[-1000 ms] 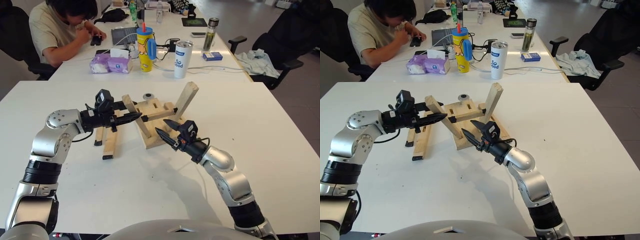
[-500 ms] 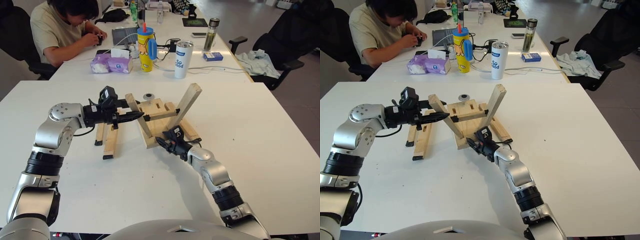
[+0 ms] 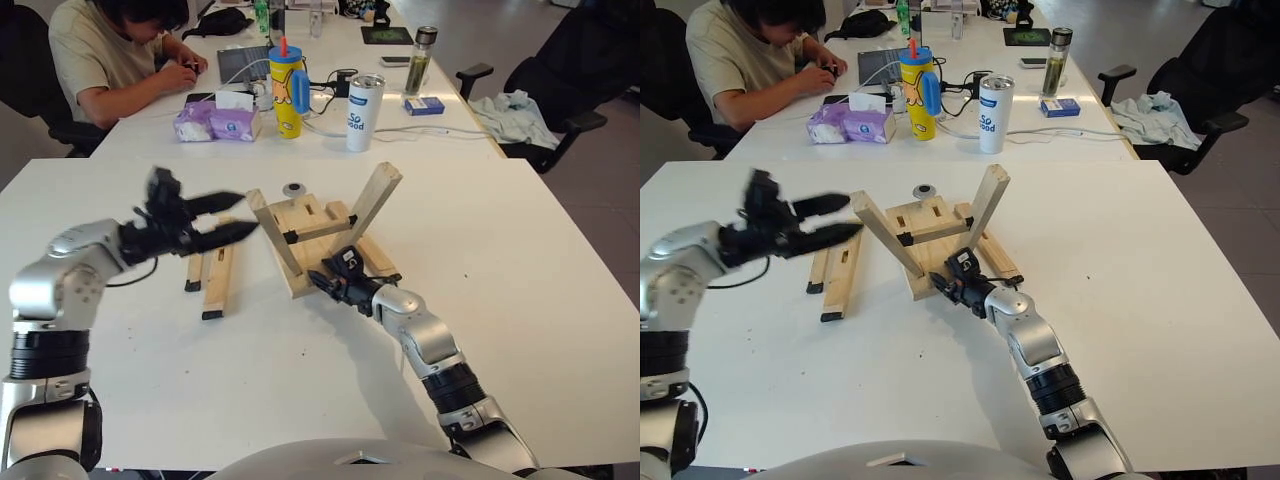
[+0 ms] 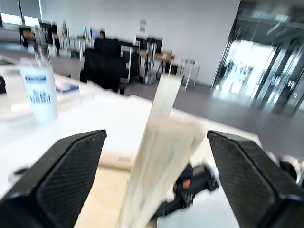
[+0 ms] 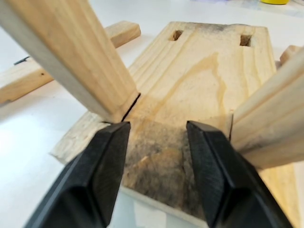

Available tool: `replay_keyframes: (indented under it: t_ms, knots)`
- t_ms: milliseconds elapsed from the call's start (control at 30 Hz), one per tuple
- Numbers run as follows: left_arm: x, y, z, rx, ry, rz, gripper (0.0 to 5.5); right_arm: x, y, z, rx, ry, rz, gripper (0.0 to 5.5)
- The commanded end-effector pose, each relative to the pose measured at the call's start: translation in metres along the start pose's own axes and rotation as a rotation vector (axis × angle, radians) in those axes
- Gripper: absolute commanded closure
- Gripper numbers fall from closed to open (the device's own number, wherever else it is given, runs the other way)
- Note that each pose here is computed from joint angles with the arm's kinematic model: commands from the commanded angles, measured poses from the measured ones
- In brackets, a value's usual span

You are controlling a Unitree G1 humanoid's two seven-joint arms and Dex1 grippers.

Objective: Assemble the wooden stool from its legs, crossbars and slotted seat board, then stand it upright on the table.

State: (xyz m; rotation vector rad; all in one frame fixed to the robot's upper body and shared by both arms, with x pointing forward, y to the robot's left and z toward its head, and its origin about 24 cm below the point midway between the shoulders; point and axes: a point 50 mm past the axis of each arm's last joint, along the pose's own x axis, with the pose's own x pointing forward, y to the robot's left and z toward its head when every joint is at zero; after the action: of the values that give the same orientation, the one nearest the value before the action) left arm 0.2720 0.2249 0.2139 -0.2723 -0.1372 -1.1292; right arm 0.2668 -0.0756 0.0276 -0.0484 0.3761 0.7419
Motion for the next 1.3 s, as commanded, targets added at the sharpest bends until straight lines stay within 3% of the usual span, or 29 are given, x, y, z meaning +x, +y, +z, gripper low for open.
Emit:
replay_keyframes:
  t_ms: [33,133,200,267,333,367,400,500,633,700,767,800,867,900,933,1000,1067,1167,1300]
  knots:
    - [0.048,-0.03,0.09,0.101,-0.452,-0.094,1.56,-0.01,0.0,-0.057,0.094,0.253,-0.028,3.31]
    - [0.085,-0.032,0.058,0.091,-0.279,-0.004,1.56,-0.01,0.0,-0.058,0.095,0.257,-0.026,3.31]
    - [0.1,-0.013,-0.023,0.067,0.104,0.201,1.56,-0.009,0.001,-0.058,0.097,0.257,-0.024,3.31]
    - [0.08,-0.014,-0.121,-0.02,0.505,0.322,1.56,-0.006,0.003,-0.057,0.093,0.259,-0.013,3.31]
    - [0.056,-0.025,-0.176,-0.075,0.68,0.384,1.56,-0.004,0.004,-0.056,0.09,0.263,-0.007,3.31]
    - [0.052,-0.017,-0.174,-0.029,0.656,0.45,1.56,-0.004,0.003,-0.057,0.09,0.272,-0.009,3.31]
    - [0.061,-0.006,-0.154,0.009,0.529,0.496,1.56,-0.004,0.002,-0.059,0.093,0.279,-0.012,3.31]
    - [0.097,0.005,-0.053,0.2,0.067,0.465,1.56,-0.005,0.002,-0.063,0.11,0.289,-0.023,3.31]
    - [0.113,-0.028,0.051,0.347,-0.379,0.329,1.56,-0.004,0.003,-0.068,0.109,0.311,-0.011,3.31]
    - [0.111,-0.05,0.083,0.374,-0.528,0.268,1.56,-0.004,0.002,-0.07,0.108,0.317,-0.012,3.31]
    - [0.109,-0.053,0.083,0.375,-0.507,0.279,1.56,-0.005,0.002,-0.07,0.111,0.317,-0.014,3.31]
    - [0.108,-0.046,0.067,0.362,-0.422,0.324,1.56,-0.005,0.002,-0.07,0.112,0.316,-0.014,3.31]
    - [0.098,-0.02,0.002,0.23,-0.128,0.492,1.56,-0.003,0.002,-0.069,0.108,0.316,-0.008,3.31]
    - [0.087,-0.01,-0.049,0.17,0.086,0.584,1.56,-0.002,0.003,-0.068,0.105,0.316,-0.002,3.31]
    - [0.071,-0.01,-0.105,0.099,0.329,0.623,1.56,-0.001,0.003,-0.067,0.103,0.315,0.001,3.31]
    - [0.049,-0.023,-0.169,0.032,0.559,0.641,1.56,0.0,0.002,-0.066,0.101,0.314,0.002,3.31]
    - [0.057,-0.02,-0.165,0.069,0.515,0.658,1.56,0.0,0.001,-0.066,0.102,0.316,-0.003,3.31]
    - [0.084,-0.001,-0.101,0.251,0.235,0.698,1.56,-0.001,0.0,-0.068,0.115,0.32,-0.009,3.31]
    - [0.084,-0.005,-0.019,0.438,-0.173,0.777,1.56,0.001,0.0,-0.065,0.101,0.297,0.005,3.31]
